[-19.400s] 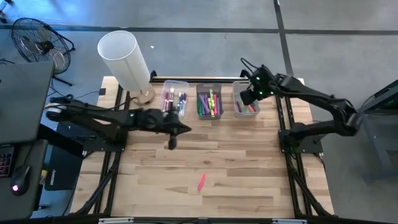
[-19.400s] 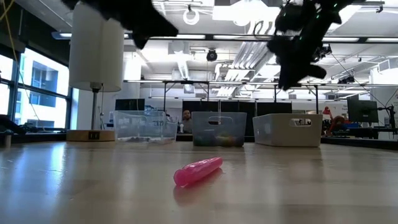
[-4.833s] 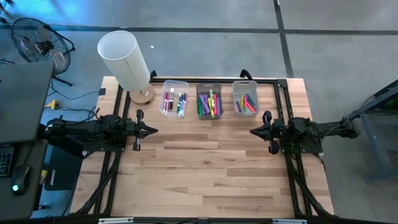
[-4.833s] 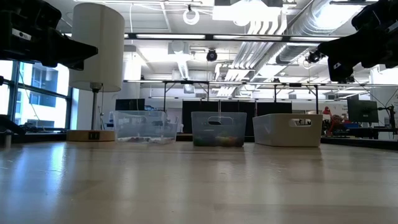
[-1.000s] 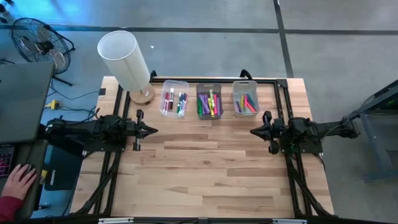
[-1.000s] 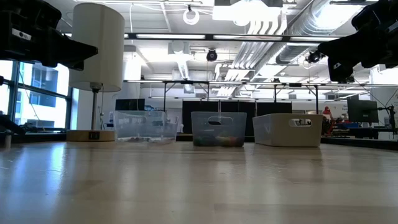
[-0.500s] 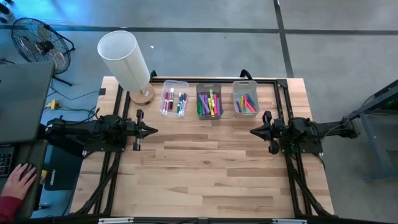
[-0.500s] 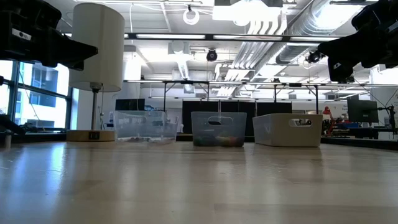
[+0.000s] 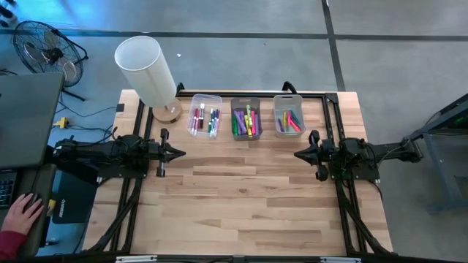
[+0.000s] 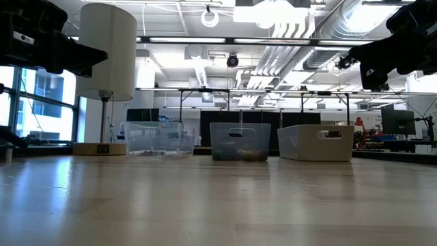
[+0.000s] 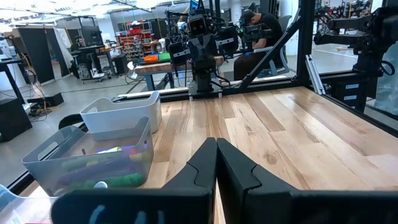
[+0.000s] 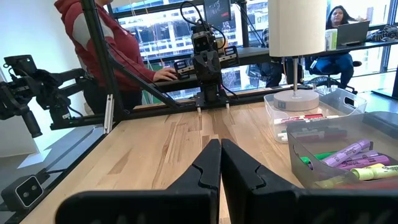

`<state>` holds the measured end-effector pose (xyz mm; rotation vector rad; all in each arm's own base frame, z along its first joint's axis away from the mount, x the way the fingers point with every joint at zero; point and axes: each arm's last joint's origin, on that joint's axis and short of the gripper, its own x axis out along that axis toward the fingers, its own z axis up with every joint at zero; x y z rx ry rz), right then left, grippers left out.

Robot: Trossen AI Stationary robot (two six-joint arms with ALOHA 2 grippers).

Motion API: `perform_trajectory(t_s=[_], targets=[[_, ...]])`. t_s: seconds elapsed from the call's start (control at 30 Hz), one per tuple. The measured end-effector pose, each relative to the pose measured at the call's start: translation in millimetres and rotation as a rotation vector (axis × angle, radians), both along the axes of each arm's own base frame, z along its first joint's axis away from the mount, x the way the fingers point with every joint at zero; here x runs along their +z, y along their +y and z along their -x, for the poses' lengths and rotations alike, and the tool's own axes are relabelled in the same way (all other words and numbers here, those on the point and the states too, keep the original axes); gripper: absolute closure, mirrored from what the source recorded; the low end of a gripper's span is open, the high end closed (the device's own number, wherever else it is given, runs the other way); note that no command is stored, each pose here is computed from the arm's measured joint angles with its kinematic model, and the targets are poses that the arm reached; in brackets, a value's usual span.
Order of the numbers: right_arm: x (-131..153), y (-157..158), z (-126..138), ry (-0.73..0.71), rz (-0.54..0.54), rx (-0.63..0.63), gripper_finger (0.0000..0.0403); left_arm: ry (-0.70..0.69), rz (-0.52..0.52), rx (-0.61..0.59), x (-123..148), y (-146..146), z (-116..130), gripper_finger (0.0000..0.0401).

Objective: Pick & Place Markers
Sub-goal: Return to Home Position

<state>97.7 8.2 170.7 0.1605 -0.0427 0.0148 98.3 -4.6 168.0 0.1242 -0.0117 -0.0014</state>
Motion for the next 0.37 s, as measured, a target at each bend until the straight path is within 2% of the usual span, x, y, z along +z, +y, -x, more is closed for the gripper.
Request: perform_trajectory(t_s=[0.37], targets=[[0.0, 0.0, 0.0, 0.000, 0.000, 0.000, 0.0402, 0.000, 0.000, 0.000, 0.0, 0.0, 0.0, 0.0400]])
